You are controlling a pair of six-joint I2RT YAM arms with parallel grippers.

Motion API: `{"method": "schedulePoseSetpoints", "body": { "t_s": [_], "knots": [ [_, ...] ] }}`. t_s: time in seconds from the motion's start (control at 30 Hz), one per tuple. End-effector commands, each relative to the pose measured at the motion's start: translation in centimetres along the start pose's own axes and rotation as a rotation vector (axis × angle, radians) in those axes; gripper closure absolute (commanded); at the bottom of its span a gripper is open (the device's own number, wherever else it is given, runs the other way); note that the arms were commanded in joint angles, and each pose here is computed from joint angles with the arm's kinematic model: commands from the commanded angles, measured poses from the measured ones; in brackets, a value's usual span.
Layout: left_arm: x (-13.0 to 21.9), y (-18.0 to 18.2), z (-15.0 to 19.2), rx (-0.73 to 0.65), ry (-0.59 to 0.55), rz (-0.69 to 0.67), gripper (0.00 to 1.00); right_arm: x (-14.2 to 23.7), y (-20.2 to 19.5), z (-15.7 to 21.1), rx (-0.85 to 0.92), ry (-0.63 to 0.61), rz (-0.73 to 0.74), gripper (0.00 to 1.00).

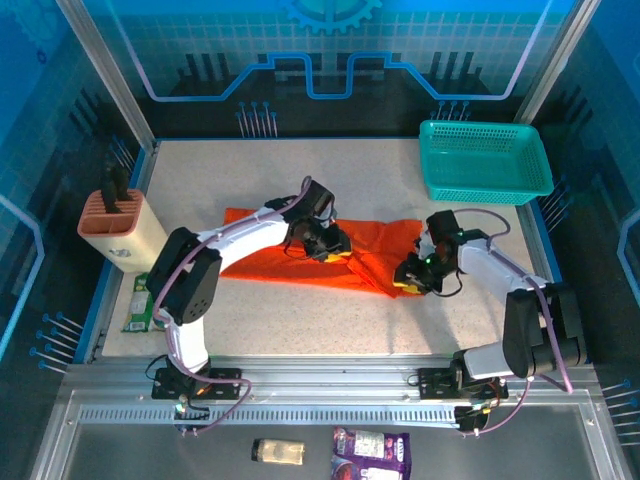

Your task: Fold the inside-out t-shirt

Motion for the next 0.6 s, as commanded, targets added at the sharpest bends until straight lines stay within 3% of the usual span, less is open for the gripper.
{"method": "schedulePoseSetpoints", "body": {
  "t_s": [0.0, 0.3, 0.57],
  "knots": [
    [1.3, 1.7, -0.7, -0.011, -0.014, -0.058, 0.73, 1.0, 1.0, -0.9, 0.029, -0.028, -0.004, 0.68],
    [0.9, 8.3, -4.4, 0.048, -0.003, -0.183, 0.81, -0.9, 2.6, -5.9, 0.061, -0.025, -0.043, 0.64],
    [0.7, 15.7, -5.1, 0.145, 0.027, -0.304, 0.81, -3.2, -2.9, -8.9, -0.05, -0.03, 0.085, 0.62]
  ]
}}
Point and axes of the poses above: each hand's point on the last joint's axis, 136 mm out from that joint toward the fingers, its own x axis back along the fingers, its own y axis along the line the jaws close on, z = x × y, the point moved 6 cm from there along x, back along the fingers, and after that the axes turned 1 degree about -x, right-handed, at the moved point
